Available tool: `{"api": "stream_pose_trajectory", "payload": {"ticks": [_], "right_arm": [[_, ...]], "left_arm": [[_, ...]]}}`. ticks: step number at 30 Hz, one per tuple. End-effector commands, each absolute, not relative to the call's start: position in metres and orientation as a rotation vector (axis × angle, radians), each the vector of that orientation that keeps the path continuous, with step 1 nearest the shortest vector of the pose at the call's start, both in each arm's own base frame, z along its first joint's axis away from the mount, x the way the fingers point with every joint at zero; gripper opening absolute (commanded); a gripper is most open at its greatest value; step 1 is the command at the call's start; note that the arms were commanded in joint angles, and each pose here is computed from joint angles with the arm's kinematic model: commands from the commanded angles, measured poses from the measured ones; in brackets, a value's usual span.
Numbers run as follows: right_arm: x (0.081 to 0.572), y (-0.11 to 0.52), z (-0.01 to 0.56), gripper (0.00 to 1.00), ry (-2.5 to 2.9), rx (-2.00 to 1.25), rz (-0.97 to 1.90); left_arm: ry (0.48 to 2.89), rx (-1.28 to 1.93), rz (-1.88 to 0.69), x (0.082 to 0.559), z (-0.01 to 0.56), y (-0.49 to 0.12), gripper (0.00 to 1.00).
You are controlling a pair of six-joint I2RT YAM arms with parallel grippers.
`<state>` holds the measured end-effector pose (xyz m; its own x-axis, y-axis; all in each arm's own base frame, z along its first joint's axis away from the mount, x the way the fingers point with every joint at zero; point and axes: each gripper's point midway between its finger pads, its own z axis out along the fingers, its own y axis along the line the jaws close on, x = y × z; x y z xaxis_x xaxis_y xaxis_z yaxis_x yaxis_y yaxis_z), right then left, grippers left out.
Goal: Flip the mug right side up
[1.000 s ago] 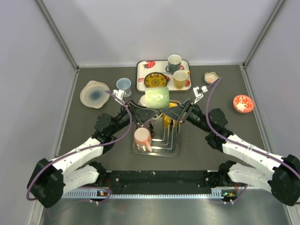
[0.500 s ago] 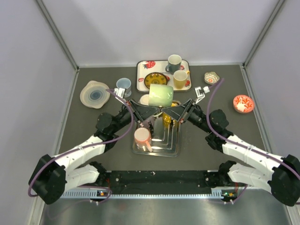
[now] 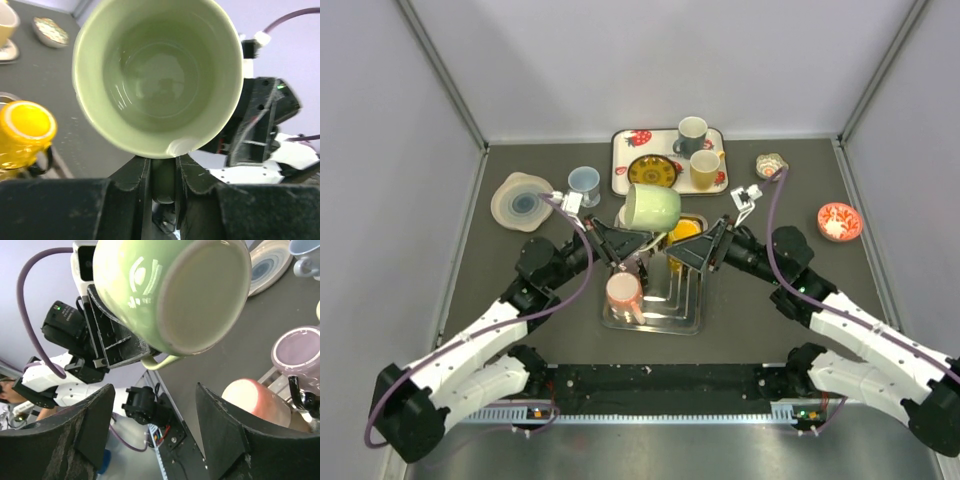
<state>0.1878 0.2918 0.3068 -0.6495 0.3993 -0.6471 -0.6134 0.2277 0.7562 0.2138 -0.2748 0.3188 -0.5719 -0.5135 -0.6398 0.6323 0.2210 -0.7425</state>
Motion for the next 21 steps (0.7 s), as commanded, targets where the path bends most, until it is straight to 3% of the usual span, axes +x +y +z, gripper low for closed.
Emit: {"api": "stream_pose_trajectory", "payload": {"ticks": [1,5,13,21], "right_arm": [[0.181,0.283,0.339,0.67,1.652,-0.339,1.431],[0.184,0.264,0.312,0.68,1.811,-0.375,1.212],[0.203,0.222,0.266,0.69,1.988,-0.314,0.853],[0.207,0.207,0.234,0.68,2.081,-0.311,0.721]], "left_arm": [[1.351,0.133,-1.299,0.222,0.385,-0.242,0.0],[1.446,0.157,-0.929,0.24,0.375,-0.207,0.0],[1.932,0.047,-0.188,0.283,0.273,-0.126,0.0],[2.093,-0.044,0.055,0.301,0.208,-0.098,0.0]]}}
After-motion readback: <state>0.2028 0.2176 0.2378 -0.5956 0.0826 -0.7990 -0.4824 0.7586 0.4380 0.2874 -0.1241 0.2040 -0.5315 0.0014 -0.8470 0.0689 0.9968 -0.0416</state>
